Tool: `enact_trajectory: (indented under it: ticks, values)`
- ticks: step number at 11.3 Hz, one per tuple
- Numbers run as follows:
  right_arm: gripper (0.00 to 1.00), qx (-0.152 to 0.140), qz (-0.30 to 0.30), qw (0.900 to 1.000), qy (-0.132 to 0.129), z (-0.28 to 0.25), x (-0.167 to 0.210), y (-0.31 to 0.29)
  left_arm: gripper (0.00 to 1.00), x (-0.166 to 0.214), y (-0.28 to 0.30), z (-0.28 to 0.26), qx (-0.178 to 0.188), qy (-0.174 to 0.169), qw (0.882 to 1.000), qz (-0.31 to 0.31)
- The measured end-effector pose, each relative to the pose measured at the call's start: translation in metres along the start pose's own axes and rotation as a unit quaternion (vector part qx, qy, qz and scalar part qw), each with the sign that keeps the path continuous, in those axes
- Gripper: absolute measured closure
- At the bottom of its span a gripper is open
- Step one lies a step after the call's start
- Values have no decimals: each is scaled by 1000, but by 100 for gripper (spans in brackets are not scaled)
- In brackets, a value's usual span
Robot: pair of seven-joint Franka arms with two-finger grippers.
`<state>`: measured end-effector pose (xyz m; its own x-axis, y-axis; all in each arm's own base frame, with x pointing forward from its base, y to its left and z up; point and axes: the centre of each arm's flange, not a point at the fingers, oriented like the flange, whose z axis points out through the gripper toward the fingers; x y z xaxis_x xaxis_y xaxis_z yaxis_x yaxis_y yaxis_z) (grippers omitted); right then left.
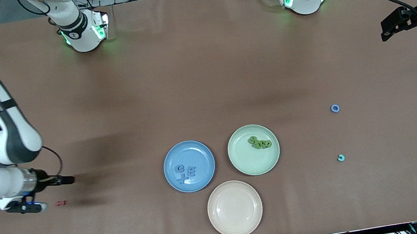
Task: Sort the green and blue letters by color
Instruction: 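Reach and grasp the blue 6 with the right gripper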
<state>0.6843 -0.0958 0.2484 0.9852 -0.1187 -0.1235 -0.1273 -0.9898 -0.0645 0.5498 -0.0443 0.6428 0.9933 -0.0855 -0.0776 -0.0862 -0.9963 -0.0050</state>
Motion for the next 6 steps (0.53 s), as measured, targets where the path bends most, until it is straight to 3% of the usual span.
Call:
enact_trajectory:
  ticks: [4,6]
  values:
    - [0,-28,-8,999,-13,15,-19,105,0,5,-1,2,-1,8,1000,0]
    - [0,-40,5,999,-3,33,-34,146,0,9,-2,5,-1,10,1000,-1]
